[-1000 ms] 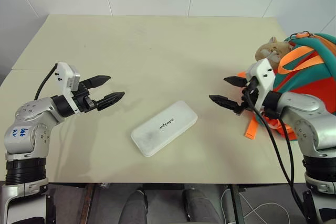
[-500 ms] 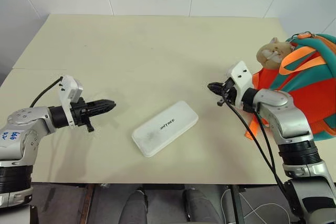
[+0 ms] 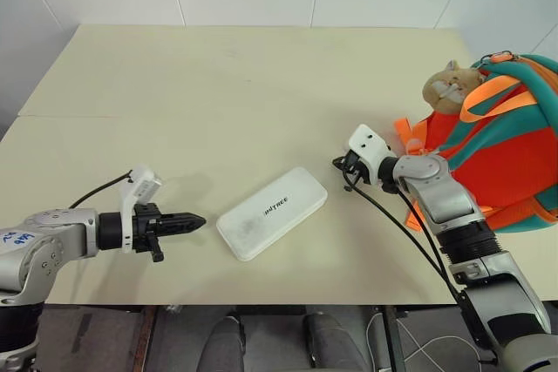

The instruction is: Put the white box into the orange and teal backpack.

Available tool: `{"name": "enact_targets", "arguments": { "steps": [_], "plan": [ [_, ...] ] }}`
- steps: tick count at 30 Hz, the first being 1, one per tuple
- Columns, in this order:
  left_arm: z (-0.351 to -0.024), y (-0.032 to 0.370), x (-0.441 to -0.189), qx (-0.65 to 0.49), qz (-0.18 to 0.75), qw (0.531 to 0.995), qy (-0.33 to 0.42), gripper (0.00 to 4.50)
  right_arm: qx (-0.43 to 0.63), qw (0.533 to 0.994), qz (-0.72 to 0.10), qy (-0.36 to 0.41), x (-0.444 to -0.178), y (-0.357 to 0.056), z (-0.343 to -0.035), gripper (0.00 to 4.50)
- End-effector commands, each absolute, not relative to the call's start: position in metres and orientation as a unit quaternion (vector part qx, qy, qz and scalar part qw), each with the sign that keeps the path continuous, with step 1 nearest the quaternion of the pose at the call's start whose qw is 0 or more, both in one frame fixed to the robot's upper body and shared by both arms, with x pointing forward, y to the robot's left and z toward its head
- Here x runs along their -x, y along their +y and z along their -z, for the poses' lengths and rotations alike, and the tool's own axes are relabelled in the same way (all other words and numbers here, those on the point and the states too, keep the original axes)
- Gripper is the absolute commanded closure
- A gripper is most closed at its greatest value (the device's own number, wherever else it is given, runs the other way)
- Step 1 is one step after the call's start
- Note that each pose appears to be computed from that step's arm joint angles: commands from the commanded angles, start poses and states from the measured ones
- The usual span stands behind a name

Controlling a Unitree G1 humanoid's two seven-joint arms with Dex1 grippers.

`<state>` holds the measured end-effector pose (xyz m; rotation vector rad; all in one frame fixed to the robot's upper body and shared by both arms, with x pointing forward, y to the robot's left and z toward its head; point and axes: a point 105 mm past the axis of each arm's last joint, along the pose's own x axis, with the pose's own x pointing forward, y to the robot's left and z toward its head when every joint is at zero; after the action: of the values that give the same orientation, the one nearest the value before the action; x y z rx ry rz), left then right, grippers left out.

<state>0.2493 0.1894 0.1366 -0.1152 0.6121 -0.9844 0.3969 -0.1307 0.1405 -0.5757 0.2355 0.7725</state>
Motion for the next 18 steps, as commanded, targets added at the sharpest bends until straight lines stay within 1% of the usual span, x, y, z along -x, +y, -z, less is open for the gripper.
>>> {"name": "enact_targets", "arguments": {
  "steps": [1, 6, 10, 12, 15, 18],
  "plan": [
    [-0.131, 0.180, -0.239, 0.065, 0.474, 0.822, 0.309, 4.46, 0.286, 0.872, -0.386, 0.093, -0.396, -0.121, -0.151, 4.50],
    [-0.114, 0.175, -0.230, 0.075, 0.461, 0.812, 0.350, 4.46, 0.291, 0.870, -0.387, 0.088, -0.396, -0.119, -0.153, 4.50],
    [-0.105, 0.176, -0.231, 0.067, 0.449, 0.815, 0.361, 4.46, 0.291, 0.870, -0.389, 0.085, -0.396, -0.117, -0.154, 4.50],
    [-0.105, 0.175, -0.235, 0.060, 0.447, 0.819, 0.354, 4.46, 0.291, 0.869, -0.392, 0.084, -0.396, -0.116, -0.154, 4.50],
    [-0.105, 0.174, -0.248, 0.058, 0.434, 0.836, 0.331, 4.46, 0.289, 0.866, -0.398, 0.085, -0.393, -0.113, -0.152, 4.50],
    [-0.111, 0.166, -0.261, 0.056, 0.441, 0.850, 0.282, 4.46, 0.285, 0.856, -0.421, 0.092, -0.385, -0.107, -0.150, 4.50]
  ]
}}
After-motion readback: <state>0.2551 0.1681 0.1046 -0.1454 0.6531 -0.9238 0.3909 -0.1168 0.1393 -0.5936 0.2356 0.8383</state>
